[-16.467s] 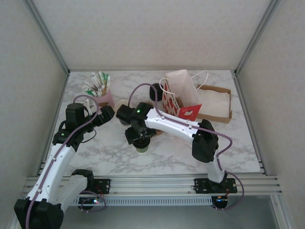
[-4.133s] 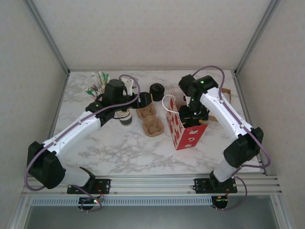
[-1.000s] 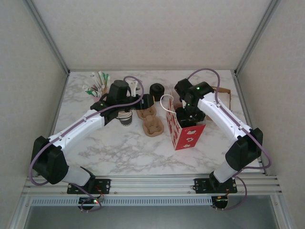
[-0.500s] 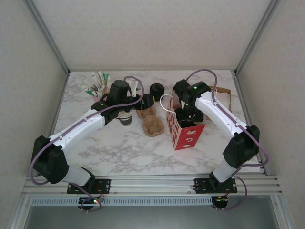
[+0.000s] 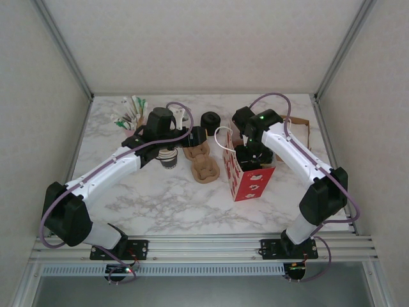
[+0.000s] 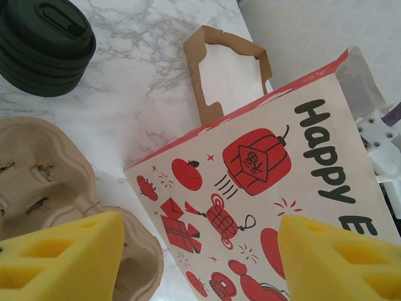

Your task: Pack the takeout coffee

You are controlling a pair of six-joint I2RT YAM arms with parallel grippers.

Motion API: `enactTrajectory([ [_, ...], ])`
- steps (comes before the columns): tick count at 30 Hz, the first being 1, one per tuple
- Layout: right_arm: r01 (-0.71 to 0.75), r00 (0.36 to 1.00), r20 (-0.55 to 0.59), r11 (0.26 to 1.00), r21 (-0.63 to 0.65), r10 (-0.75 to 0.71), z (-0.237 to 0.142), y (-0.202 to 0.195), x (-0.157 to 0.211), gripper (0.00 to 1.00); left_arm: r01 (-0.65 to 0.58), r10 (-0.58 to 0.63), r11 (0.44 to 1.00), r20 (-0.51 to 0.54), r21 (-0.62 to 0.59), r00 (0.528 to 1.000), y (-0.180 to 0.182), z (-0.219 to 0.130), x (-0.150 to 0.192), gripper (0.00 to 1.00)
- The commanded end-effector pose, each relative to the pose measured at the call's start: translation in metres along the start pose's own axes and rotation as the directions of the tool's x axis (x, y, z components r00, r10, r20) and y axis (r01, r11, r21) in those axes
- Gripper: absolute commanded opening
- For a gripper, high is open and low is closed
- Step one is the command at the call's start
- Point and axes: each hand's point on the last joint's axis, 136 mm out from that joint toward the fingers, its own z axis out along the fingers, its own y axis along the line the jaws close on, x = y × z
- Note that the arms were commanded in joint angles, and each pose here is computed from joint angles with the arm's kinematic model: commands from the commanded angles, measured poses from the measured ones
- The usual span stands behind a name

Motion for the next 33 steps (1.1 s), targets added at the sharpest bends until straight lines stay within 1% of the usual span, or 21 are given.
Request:
enactTrajectory([
  [1, -0.003, 1.000, -0.024, 1.000, -0.014, 0.003, -0.0021, 0.0043, 0.0044, 0.71, -0.022, 0.022, 0.999, 0.004, 0.033, 1.000, -0.0122, -0.0009, -0.0039, 0.66],
  [25, 0.001, 1.000, -0.026, 1.000, -0.016, -0.002, -0.0009, 0.0050, 0.0040, 0.71, -0.027, 0.027, 0.999, 0.004, 0.036, 1.000, -0.0151, -0.0012, -0.0044, 0.66],
  [33, 0.006, 1.000, -0.015, 1.000, -0.024, -0.007, 0.0072, 0.0086, -0.0014, 0.71, -0.028, 0.028, 0.999, 0.004, 0.035, 1.000, -0.0157, -0.0014, -0.0040, 0.66],
])
